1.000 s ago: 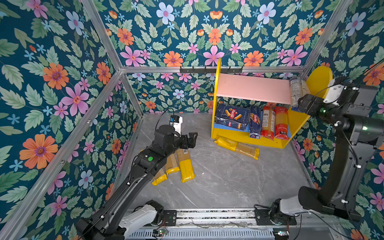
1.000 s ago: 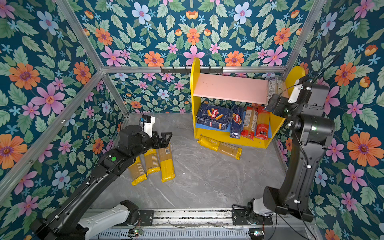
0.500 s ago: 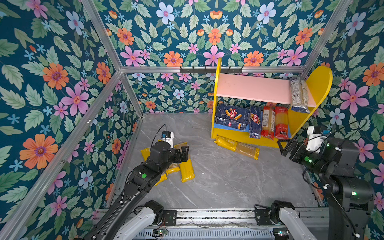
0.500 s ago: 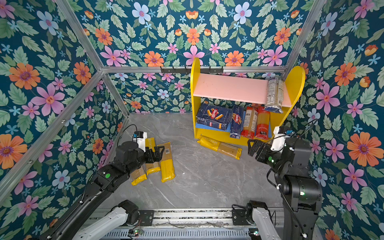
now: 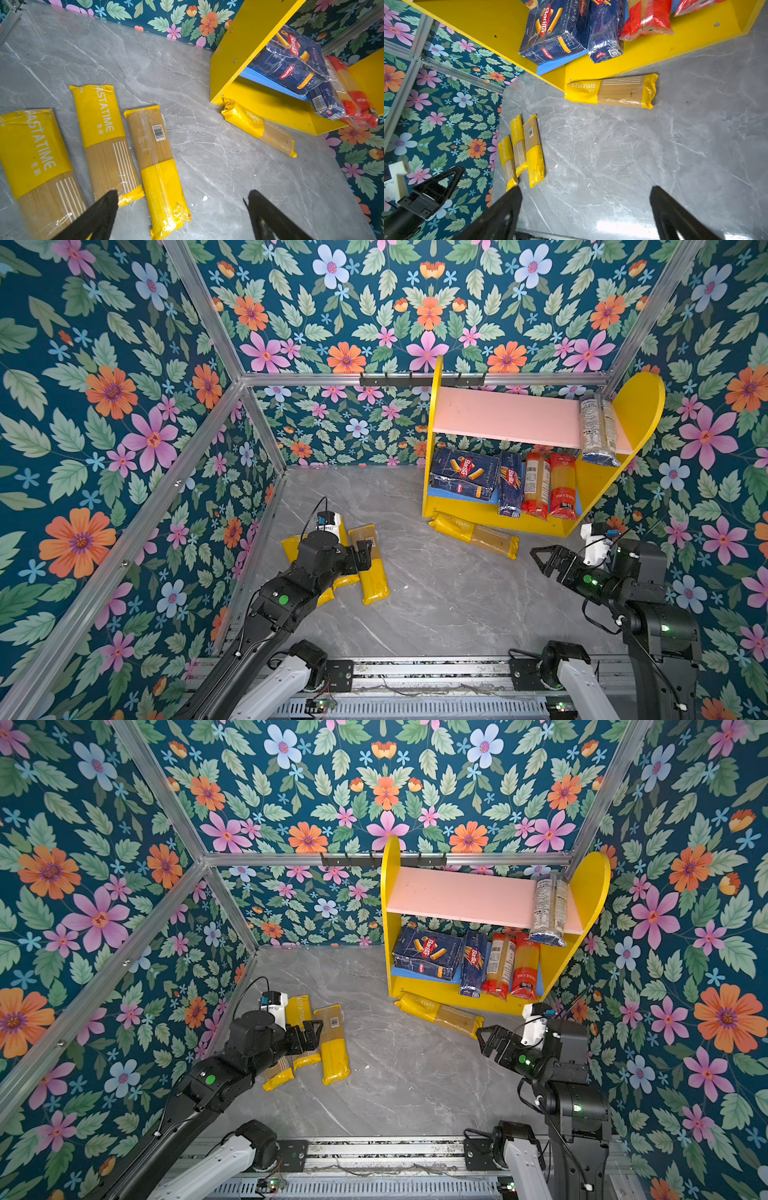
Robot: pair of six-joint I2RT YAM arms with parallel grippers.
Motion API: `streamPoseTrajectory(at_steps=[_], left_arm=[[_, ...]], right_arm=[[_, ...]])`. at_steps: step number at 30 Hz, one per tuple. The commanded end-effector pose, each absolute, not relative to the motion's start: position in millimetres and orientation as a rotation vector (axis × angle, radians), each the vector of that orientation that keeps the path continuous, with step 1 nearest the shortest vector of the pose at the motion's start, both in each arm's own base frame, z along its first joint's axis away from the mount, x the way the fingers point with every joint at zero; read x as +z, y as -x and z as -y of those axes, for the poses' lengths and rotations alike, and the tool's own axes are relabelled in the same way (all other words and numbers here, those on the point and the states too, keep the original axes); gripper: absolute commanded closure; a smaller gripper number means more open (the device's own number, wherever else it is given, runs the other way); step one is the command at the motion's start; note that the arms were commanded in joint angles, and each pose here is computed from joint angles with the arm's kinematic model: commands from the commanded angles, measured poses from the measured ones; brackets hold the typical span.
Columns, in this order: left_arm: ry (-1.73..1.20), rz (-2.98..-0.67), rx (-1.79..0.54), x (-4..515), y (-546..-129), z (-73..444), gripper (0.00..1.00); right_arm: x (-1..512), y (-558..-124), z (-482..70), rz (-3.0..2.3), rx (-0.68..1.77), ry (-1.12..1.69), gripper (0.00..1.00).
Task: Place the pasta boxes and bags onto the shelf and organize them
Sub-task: 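Move the right gripper down to the barcoded yellow spaghetti pack on floor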
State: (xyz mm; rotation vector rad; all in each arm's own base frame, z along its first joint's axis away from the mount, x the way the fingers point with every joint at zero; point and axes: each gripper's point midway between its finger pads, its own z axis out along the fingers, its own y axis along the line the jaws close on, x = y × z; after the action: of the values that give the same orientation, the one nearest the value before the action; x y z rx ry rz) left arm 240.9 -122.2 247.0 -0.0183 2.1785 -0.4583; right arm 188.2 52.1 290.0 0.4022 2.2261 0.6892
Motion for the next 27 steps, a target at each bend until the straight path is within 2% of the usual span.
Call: streamPoseTrajectory(at_steps=[1, 5, 9, 13, 18, 27], left_arm=[[0.033, -2.158, -0.436, 255, -246, 120, 0.01], [0.021, -2.157, -0.402, 261, -253, 120, 0.01], [0.023, -2.147, -0.374, 268, -258, 119, 0.01], [0.017, -2.147, -0.343, 270, -259, 115, 0.00], [0.047, -2.236, -0.316, 249, -266, 98, 0.00], [0.270, -2.282, -0.466, 220, -285, 46, 0.00]], right_arm=[[301, -203, -54, -2.192, 0.692, -0.347, 0.03], [309, -221, -65, -2.243, 0.588, -0.236, 0.03], [312, -245, -98, -2.301, 0.413, -0.044, 0.03], [302, -264, -148, -2.329, 0.447, 0.080, 0.03], [259, -269, -219, -2.404, 0.438, 0.246, 0.03], [184, -245, -327, -2.469, 0.533, 0.430, 0.02]])
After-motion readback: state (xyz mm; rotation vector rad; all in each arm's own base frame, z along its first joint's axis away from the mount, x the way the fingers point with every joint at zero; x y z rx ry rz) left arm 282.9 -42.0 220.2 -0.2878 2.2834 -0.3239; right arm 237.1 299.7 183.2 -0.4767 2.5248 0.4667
